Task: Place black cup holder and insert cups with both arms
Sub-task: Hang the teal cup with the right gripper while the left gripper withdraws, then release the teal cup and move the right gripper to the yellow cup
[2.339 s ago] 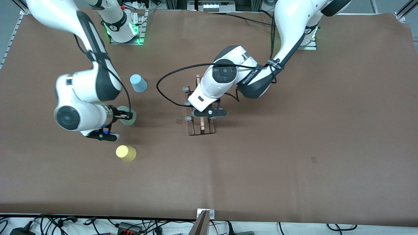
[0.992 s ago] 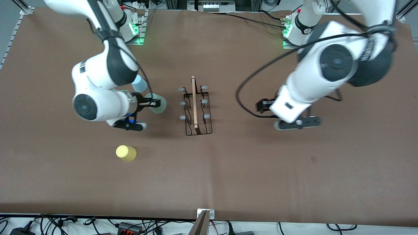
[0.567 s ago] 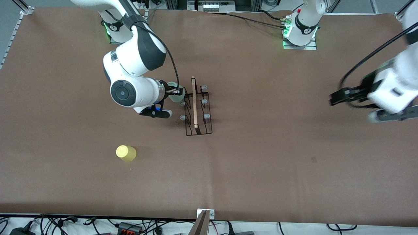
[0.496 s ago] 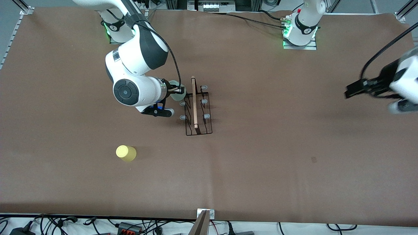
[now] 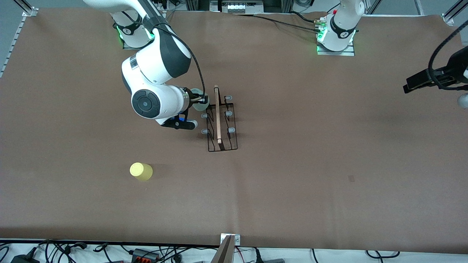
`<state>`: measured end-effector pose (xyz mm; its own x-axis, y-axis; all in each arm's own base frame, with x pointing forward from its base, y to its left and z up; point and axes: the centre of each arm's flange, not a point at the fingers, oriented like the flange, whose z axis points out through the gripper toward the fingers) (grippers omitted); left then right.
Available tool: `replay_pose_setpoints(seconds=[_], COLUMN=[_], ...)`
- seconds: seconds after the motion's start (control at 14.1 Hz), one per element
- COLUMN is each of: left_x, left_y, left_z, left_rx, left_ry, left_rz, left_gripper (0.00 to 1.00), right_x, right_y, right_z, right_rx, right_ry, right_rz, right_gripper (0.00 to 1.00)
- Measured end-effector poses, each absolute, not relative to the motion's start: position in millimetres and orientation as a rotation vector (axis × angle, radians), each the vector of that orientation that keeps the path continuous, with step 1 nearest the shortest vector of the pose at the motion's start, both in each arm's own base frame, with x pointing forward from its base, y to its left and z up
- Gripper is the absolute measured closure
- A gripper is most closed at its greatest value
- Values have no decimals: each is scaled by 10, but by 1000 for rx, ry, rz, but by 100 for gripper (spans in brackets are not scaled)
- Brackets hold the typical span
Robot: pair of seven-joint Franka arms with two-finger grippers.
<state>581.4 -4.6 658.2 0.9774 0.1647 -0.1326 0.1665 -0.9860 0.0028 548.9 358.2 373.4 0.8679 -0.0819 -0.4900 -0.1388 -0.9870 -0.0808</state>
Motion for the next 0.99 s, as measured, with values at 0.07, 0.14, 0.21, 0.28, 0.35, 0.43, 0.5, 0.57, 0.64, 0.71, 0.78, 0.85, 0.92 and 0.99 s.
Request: replay_pose_setpoints(seconds=[0.07, 0.14, 0.21, 0.28, 0.35, 0.43, 0.5, 0.57, 0.64, 0.71, 0.78, 0.85, 0.92, 0.99], left_x=[5784, 5750, 5722, 5699, 5683, 5663, 5631, 5590, 5537, 5468, 5391, 5316, 5264, 5241], left_y=[5, 18, -3, -39, -76, -103, -95, -17, 107, 203, 241, 235, 214, 202], left_z=[6628, 6686, 6733, 6755, 6741, 6696, 6629, 6556, 6495, 6452, 6425, 6406, 6399, 6399], left_rx=[3111, 3113, 3116, 3119, 3124, 3132, 3141, 3150, 3158, 3165, 3173, 3182, 3189, 3194], left_ry=[267, 269, 261, 240, 208, 179, 158, 150, 147, 148, 151, 155, 156, 157], left_rz=[-197, -182, -168, -161, -157, -153, -146, -138, -133, -141, -149, -152, -146, -132], left_gripper=[0, 0, 0, 0, 0, 0, 0, 0, 0, 0, 0, 0, 0, 0], right_x=[5479, 5470, 5460, 5451, 5440, 5432, 5425, 5420, 5416, 5406, 5400, 5406, 5426, 5452], right_y=[3601, 3616, 3630, 3647, 3670, 3693, 3709, 3718, 3733, 3750, 3760, 3751, 3727, 3706], right_z=[3703, 3670, 3630, 3587, 3543, 3490, 3419, 3347, 3285, 3229, 3189, 3175, 3188, 3225], right_rx=[-2928, -2930, -2932, -2934, -2936, -2939, -2941, -2944, -2946, -2948, -2951, -2953, -2956, -2958], right_ry=[170, 168, 167, 165, 162, 161, 164, 167, 168, 168, 172, 187, 216, 254], right_rz=[766, 773, 782, 792, 798, 802, 807, 813, 815, 818, 820, 821, 817, 807], right_gripper=[36, 36, 36, 36, 36, 36, 36, 36, 36, 36, 31, 23, 12, 4])
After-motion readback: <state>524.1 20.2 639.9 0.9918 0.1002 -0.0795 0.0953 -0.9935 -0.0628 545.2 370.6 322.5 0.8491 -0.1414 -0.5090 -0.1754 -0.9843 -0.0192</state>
